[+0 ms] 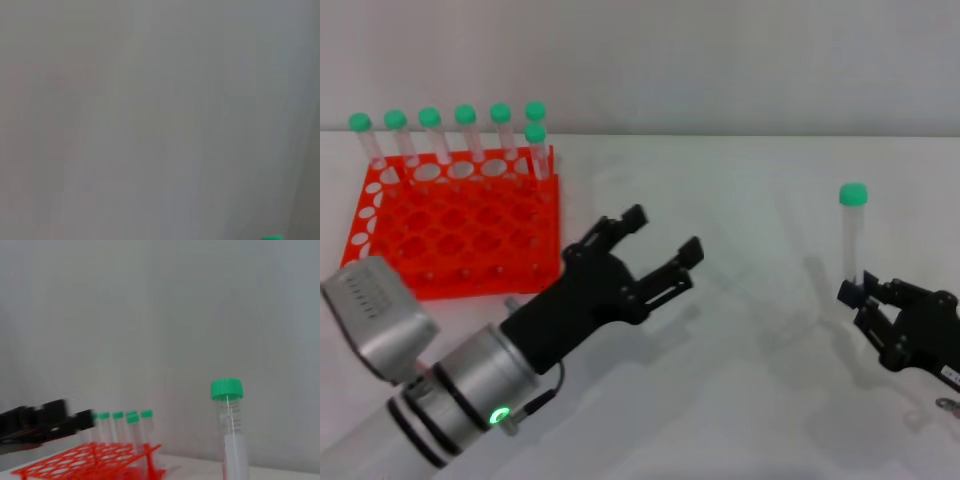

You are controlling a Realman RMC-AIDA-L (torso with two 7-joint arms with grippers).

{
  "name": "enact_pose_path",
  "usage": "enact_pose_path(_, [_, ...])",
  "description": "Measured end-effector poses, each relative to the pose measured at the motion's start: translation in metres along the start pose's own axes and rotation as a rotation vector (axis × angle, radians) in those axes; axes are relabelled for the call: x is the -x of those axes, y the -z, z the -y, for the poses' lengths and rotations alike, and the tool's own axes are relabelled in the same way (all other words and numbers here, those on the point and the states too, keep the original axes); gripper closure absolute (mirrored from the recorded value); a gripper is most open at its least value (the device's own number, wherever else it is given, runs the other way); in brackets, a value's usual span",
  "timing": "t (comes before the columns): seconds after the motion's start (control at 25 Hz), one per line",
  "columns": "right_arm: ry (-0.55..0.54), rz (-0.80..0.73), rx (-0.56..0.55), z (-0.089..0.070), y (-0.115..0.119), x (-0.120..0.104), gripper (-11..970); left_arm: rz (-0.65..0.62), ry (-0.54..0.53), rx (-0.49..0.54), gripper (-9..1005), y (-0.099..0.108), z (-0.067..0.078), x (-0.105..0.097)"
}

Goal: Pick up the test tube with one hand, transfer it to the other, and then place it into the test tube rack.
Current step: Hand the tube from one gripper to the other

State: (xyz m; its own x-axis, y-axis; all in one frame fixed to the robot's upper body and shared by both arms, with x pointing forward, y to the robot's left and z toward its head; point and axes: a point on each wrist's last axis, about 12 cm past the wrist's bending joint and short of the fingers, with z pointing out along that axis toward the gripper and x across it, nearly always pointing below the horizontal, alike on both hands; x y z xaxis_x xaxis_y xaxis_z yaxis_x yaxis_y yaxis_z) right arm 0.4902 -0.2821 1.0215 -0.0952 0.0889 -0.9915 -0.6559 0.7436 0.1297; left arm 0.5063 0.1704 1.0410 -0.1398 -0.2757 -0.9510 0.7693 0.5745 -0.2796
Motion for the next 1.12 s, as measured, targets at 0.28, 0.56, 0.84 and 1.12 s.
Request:
enact_pose_path(0.28, [0.045, -0.023, 0.093, -0.007, -0.011, 0.002, 771, -0.057, 0.092, -0.032, 106, -0.020, 0.007, -0.002])
enact_pose_path(0.56, [0.078, -0.039, 0.143, -0.013, -0.013, 0.000, 771, -0.084, 0.103, -0.106, 115, -0.038, 0.018, 0.001])
enact_pose_path(0.84, [0.091, -0.048, 0.182, -0.017, -0.015, 0.000, 770, -0.108, 0.089, -0.131, 138, -0.051, 0.022, 0.002])
enact_pose_path(1.12, [0.103, -0.044, 0.199, -0.019, -0.016, 0.001, 770, -0.142, 0.061, -0.156, 162, -0.060, 0.026, 0.002])
